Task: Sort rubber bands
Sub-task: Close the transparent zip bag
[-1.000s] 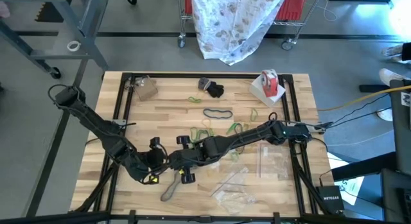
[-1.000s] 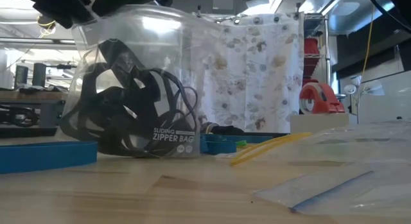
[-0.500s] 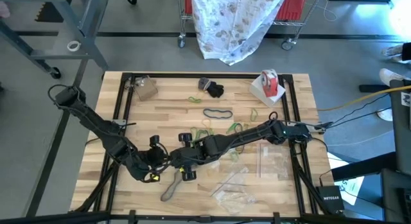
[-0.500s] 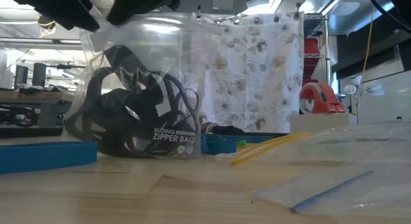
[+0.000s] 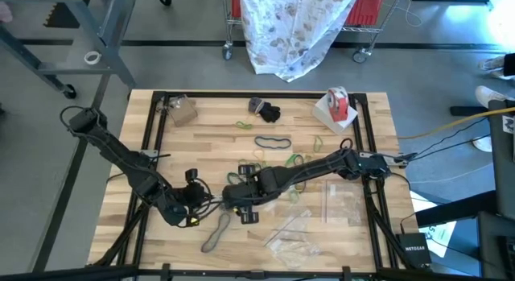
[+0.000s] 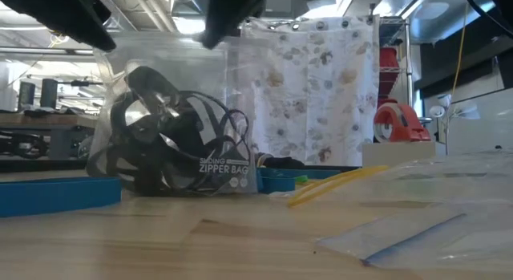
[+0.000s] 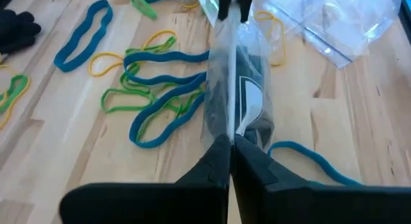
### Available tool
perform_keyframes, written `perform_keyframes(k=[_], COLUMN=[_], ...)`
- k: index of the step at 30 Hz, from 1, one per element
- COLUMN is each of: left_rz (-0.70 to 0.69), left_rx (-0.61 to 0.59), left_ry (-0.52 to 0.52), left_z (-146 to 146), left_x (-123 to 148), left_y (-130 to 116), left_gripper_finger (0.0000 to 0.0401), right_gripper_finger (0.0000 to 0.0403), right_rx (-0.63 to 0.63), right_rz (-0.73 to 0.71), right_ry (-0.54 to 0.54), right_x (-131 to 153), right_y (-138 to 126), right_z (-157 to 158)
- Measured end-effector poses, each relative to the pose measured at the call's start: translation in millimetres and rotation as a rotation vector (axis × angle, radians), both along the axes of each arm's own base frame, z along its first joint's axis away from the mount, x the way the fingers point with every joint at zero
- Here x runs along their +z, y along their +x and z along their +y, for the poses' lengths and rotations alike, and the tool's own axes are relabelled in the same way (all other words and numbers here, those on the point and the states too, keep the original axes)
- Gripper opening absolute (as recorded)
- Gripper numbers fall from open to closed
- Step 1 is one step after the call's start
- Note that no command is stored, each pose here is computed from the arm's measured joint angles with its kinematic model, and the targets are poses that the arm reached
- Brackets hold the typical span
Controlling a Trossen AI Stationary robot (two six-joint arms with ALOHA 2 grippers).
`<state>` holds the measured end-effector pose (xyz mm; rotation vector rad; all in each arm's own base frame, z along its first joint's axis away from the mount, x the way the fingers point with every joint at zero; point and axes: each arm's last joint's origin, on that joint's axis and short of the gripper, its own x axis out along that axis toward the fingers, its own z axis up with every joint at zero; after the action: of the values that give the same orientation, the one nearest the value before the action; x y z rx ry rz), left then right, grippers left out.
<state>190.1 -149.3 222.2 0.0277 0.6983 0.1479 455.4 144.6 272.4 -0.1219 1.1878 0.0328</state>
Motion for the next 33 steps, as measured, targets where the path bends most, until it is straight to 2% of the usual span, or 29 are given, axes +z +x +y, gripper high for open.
perform_keyframes(k=[7, 10, 14, 18, 24, 29, 33], left_rz=[0.025, 0.053, 0.042, 0.023, 0.018, 0.015, 0.015], left_rx=[0.001, -0.011, -0.007, -0.005, -0.002, -0.004, -0.004], left_ry=[0.010, 0.019, 0.010, -0.001, -0.001, -0.002, 0.001], left_z=[0.5, 1.3, 0.8, 0.2, 0.6, 0.4, 0.5], left_x=[-1.8, -4.1, -3.0, -1.6, -1.0, -0.7, -0.6], left_y=[-2.8, -4.8, -4.1, -2.6, -2.5, -2.3, -2.3], left_gripper_finger=[0.0000, 0.0000, 0.0000, 0.0000, 0.0000, 0.0000, 0.0000], right_gripper_finger=[0.0008, 0.0008, 0.0008, 0.0009, 0.0009, 0.0010, 0.0010], right_rx=[-0.052, -0.088, -0.149, -0.181, -0.129, -0.031, -0.010], right_rz=[0.117, 0.230, 0.280, 0.255, 0.085, -0.147, -0.234], right_ry=[0.009, -0.001, -0.010, 0.008, 0.035, 0.085, 0.040], right_x=[4.1, 3.1, 6.9, 6.6, 10.1, 20.3, 13.5], right_y=[-17.6, -30.0, -38.5, -35.2, -19.9, 0.8, 14.6], right_z=[3.2, 2.9, 1.7, 0.8, 6.1, 12.7, 12.7])
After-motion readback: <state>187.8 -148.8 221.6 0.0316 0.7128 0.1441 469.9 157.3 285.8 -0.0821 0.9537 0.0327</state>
